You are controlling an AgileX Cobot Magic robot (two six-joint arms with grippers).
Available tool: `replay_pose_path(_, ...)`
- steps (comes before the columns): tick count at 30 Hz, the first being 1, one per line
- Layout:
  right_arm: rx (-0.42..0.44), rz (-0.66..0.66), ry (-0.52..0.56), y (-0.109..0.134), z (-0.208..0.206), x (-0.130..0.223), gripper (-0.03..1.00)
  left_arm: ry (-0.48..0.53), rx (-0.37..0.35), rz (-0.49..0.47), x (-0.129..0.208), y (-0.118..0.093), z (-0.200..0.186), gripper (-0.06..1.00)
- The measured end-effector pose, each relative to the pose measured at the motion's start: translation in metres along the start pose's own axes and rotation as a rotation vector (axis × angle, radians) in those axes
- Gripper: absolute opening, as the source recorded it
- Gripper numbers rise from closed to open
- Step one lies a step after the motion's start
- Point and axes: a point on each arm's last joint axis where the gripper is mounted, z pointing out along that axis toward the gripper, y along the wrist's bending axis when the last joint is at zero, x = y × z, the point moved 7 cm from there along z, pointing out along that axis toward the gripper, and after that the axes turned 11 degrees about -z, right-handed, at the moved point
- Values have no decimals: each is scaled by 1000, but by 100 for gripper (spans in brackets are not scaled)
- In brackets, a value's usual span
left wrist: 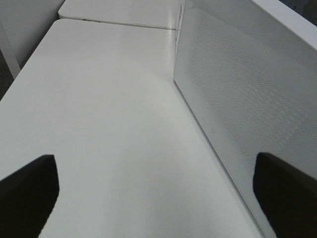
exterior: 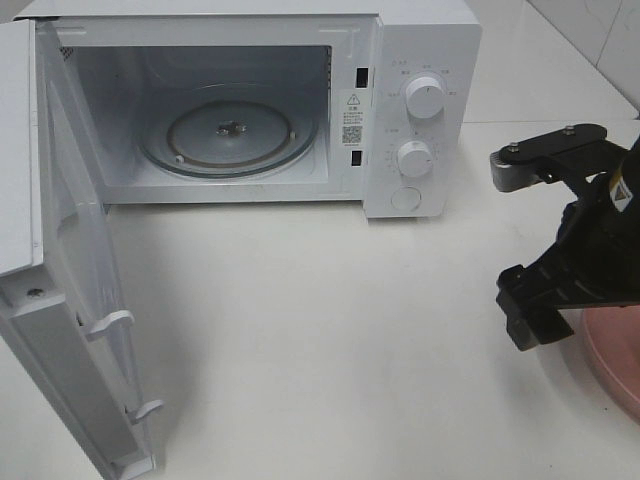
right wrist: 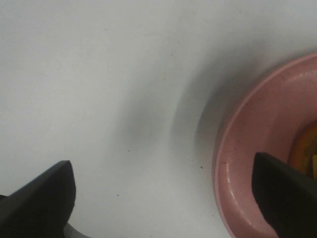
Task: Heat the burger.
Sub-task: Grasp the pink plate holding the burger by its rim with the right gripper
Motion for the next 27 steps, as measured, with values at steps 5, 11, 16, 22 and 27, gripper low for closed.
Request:
replay_pose_path(5, 8, 58, 42, -16, 2, 8, 95, 0, 0, 0, 0, 0, 0, 99)
replay_pose_path(11, 13, 119, 65, -30, 3, 15, 94, 0, 0, 0, 0, 0, 0, 99)
replay_pose_path(16, 12, 143, 100, -39, 9, 27, 93, 0, 0, 0, 0, 0, 0, 99)
replay_pose_path(22, 6, 144, 101, -36, 20, 35, 91, 0, 0, 0, 0, 0, 0, 99)
replay_pose_path(27, -2, 138, 118, -34, 32, 37, 90, 0, 0, 0, 0, 0, 0, 99)
